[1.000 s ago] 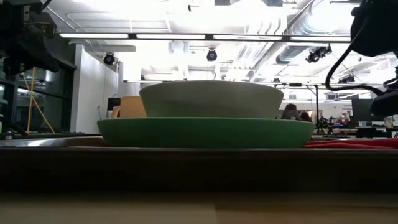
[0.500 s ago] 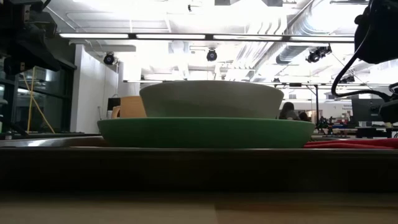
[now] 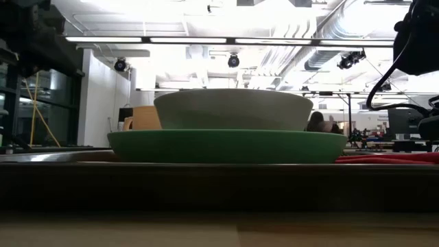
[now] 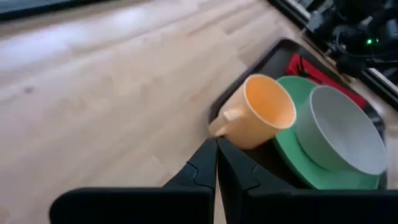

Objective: Set up tray
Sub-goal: Put the yellow table knife to the right side of the blue fork on top of the red table napkin on the brown serving tray

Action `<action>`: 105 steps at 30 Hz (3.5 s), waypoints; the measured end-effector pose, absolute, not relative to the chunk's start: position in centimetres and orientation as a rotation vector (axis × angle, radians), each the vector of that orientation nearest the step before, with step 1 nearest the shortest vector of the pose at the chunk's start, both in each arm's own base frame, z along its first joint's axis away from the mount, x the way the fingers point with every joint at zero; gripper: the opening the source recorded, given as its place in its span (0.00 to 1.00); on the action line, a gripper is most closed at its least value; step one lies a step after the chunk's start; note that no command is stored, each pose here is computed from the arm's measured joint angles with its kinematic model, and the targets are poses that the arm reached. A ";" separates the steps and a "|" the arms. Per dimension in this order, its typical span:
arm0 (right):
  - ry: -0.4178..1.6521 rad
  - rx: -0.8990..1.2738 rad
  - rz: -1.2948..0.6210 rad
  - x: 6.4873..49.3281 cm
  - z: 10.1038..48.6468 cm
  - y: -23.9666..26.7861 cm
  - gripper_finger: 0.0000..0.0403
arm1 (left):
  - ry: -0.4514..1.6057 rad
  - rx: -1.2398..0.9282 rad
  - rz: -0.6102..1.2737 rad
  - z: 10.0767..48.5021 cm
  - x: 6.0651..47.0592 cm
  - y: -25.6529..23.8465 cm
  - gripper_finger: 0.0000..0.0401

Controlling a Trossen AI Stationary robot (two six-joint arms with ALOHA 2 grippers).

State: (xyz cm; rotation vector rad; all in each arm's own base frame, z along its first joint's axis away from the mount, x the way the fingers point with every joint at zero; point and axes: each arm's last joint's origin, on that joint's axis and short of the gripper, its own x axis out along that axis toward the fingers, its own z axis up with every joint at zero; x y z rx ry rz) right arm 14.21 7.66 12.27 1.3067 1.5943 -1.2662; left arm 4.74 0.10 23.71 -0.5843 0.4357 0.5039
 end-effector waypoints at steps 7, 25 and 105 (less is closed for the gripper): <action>1.590 1.307 -1.264 14.2 12.2 7.7 0.17 | 0.364 -0.539 0.463 24.5 5.2 0.0 0.11; 1.578 1.303 -1.256 14.3 12.2 7.7 0.17 | 0.106 -0.452 0.218 22.2 7.3 -1.0 0.11; 1.512 1.447 -1.158 13.9 14.6 6.4 0.02 | 0.137 -0.468 0.097 18.1 8.4 -1.7 0.11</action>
